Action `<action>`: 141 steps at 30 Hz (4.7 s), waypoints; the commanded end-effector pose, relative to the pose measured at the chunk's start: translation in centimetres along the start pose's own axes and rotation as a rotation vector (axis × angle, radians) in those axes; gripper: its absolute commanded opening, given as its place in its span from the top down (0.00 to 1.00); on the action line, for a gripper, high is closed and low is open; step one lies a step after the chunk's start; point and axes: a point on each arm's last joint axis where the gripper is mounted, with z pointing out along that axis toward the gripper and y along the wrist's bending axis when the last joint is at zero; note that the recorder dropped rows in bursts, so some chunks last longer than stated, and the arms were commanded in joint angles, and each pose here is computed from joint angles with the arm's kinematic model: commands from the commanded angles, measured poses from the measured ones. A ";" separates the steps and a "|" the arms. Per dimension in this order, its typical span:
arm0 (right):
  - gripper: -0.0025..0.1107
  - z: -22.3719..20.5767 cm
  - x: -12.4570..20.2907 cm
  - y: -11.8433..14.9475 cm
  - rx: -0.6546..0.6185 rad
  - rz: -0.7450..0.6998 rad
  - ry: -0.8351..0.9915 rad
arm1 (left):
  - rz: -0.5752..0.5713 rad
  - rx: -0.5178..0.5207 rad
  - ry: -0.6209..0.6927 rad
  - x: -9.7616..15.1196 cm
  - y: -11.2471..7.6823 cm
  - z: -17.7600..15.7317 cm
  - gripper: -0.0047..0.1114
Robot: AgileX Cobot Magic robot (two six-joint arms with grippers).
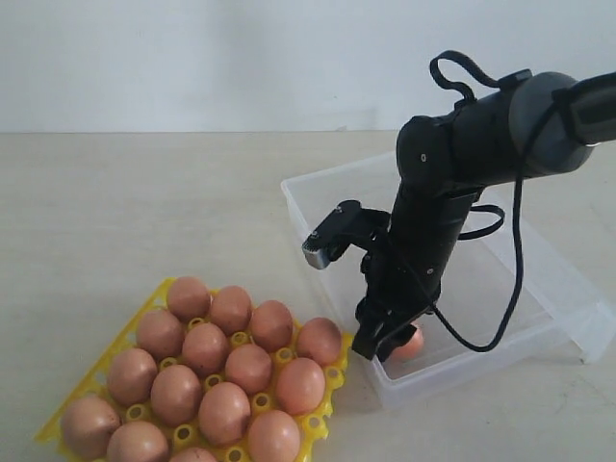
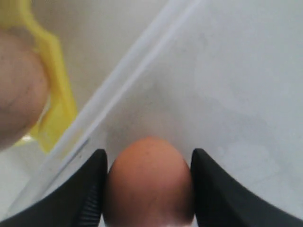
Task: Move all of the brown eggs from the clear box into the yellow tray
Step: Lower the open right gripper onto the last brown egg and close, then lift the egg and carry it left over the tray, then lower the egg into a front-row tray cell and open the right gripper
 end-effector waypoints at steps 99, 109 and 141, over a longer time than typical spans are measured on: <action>0.98 -4.1 1.0 17.3 -0.278 -0.464 -0.732 | 0.004 0.001 -0.005 0.1 0.0 0.0 0.92; 0.98 -0.8 1.0 17.2 -0.321 -0.487 -0.647 | 0.004 0.001 -0.005 0.1 0.0 0.0 0.92; 0.98 0.3 0.6 16.8 -0.320 -0.374 -0.641 | 0.004 0.001 -0.005 0.1 0.0 0.0 0.92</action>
